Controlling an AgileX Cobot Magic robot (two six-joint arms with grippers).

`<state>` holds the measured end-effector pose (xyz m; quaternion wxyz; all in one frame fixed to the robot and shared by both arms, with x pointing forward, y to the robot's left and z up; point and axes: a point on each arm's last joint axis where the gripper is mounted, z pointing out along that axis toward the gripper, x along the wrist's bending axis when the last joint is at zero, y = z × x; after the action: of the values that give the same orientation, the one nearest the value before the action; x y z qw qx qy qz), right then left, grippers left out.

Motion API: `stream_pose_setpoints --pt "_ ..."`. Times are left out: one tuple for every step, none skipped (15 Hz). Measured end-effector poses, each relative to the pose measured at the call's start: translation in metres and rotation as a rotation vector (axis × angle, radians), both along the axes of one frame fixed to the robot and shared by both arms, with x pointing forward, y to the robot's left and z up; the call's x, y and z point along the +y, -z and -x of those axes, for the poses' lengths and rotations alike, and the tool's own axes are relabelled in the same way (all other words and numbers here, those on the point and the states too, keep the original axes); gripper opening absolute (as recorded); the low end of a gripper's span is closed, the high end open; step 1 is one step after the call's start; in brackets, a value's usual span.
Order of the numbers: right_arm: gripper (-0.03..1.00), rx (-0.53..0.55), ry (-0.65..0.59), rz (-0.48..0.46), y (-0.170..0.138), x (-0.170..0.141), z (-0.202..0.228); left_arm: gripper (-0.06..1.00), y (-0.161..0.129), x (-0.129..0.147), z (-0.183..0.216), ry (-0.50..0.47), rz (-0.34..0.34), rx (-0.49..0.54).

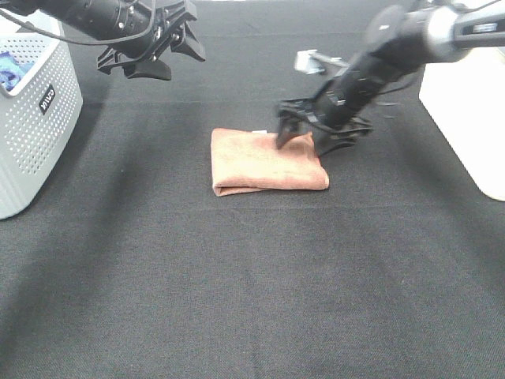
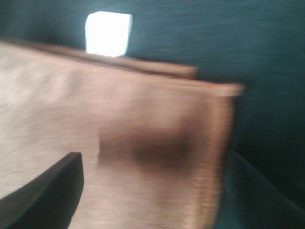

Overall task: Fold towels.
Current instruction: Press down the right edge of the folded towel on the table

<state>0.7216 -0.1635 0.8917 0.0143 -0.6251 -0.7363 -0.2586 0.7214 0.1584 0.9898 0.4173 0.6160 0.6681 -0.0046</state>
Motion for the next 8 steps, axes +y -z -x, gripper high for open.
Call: stream_pose_setpoints --pt "0.77 0.006 0.018 0.000 0.000 -0.005 -0.001 0.65 0.000 0.000 0.000 0.000 -0.001 0.000" --pt "0.77 0.004 0.017 0.011 0.001 -0.007 -0.001 0.65 0.000 0.000 0.000 0.003 -0.002 0.002" --pt "0.77 0.004 0.016 0.026 0.001 -0.008 -0.001 0.65 0.000 0.000 0.001 0.006 -0.004 0.004" --pt "0.77 0.011 0.034 0.062 0.002 -0.011 -0.001 0.65 0.001 -0.001 0.002 0.020 -0.006 0.020" --pt "0.77 0.017 0.056 0.082 0.002 -0.014 -0.001 0.65 0.001 -0.001 0.004 0.038 -0.016 0.027" --pt "0.77 0.023 0.052 0.108 -0.002 -0.016 0.000 0.65 0.000 0.000 0.005 0.057 -0.038 0.023" --pt "0.77 0.032 0.037 0.128 -0.009 -0.017 0.003 0.65 -0.005 0.001 0.008 0.087 -0.067 0.012" --pt "0.77 0.038 0.023 0.137 -0.020 -0.018 0.006 0.65 -0.012 0.002 0.011 0.128 -0.102 -0.006"
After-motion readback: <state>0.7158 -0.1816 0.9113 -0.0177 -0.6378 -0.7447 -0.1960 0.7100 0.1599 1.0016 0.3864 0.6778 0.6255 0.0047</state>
